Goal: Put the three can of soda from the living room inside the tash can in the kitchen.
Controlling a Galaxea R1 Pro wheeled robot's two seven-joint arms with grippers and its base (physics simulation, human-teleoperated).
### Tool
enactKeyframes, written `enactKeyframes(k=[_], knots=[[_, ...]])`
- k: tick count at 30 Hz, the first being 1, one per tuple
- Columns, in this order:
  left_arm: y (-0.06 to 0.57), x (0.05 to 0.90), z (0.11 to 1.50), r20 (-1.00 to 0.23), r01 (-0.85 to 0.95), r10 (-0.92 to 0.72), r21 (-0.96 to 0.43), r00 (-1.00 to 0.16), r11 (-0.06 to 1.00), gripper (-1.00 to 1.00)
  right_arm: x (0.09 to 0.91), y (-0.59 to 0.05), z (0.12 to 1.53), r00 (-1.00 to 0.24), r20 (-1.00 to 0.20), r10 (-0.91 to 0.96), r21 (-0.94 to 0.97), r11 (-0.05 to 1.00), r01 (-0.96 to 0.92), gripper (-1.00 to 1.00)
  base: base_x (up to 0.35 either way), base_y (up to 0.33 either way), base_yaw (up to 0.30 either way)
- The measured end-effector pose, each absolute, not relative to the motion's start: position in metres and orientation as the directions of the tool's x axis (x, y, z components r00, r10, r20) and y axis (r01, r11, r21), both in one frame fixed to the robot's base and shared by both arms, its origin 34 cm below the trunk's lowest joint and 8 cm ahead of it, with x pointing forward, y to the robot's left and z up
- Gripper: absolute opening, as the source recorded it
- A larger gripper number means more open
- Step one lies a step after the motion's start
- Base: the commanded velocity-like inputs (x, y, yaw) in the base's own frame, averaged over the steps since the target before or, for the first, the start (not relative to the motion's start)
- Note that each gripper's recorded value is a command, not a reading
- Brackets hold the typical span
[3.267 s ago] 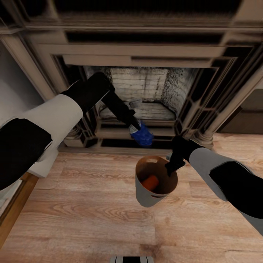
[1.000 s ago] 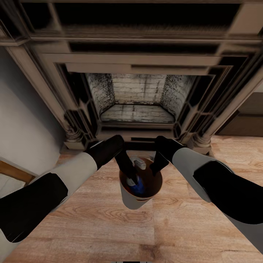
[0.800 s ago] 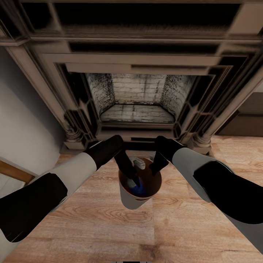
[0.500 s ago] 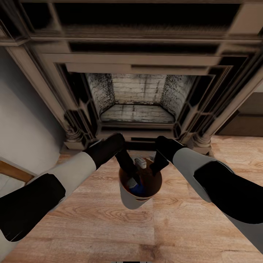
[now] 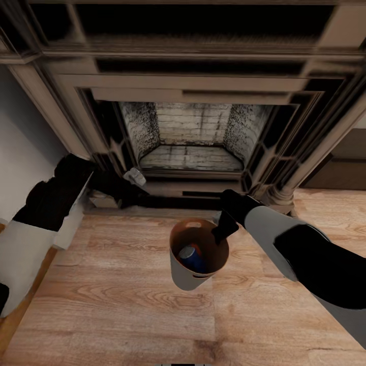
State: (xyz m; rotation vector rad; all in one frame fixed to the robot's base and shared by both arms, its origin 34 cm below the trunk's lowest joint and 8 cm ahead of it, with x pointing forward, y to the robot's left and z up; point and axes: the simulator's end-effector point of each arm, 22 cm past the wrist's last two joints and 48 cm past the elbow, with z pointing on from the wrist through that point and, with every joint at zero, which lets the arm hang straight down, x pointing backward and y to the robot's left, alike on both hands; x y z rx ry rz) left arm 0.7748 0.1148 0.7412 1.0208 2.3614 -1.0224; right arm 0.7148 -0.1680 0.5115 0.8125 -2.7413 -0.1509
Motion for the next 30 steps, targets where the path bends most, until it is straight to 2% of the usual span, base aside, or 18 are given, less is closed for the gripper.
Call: enactKeyframes(k=[1,5,11,14,17,23,30], knots=[[0.139,0.773,0.735,-0.566,0.712,0.439,-0.484,-0.698,0.509,1.0,0.715,-0.177,0.511,-0.813,0.24,-0.53,0.175,0.848,-0.501,-1.0,0.0,0.0,0.0],[0.173,0.76,0.692,-0.501,0.647,0.422,-0.471,-0.755,0.6,1.0,0.718,-0.207,0.508,-0.814,0.259,-0.52,0.129,0.854,-0.505,-1.0,0.0,0.0,0.0],[0.229,0.717,0.573,-0.43,0.612,0.478,-0.261,-0.766,0.746,1.0,0.717,-0.267,0.508,-0.881,0.272,-0.386,0.125,0.922,-0.366,-1.0,0.0,0.0,0.0],[0.239,0.703,0.547,-0.416,0.592,0.475,-0.216,-0.775,0.777,1.0,0.717,-0.32,0.51,-0.891,0.291,-0.348,0.056,0.936,-0.347,-1.0,0.0,0.0,0.0],[0.237,0.693,0.533,-0.419,0.567,0.446,-0.226,-0.79,0.792,1.0,0.715,-0.355,0.513,-0.901,0.303,-0.311,0.015,0.947,-0.322,-1.0,0.0,0.0,0.0],[0.24,0.698,0.529,-0.483,0.501,0.338,-0.259,-0.808,0.826,1.0,0.711,-0.359,0.512,-0.929,0.287,-0.234,0.067,0.972,-0.224,-1.0,0.0,0.0,0.0],[0.249,0.71,0.529,-0.535,0.478,0.293,-0.246,-0.792,0.843,1.0,0.695,-0.38,0.497,-0.913,0.334,-0.236,0.023,0.97,-0.242,-1.0,0.0,0.0,0.0]])
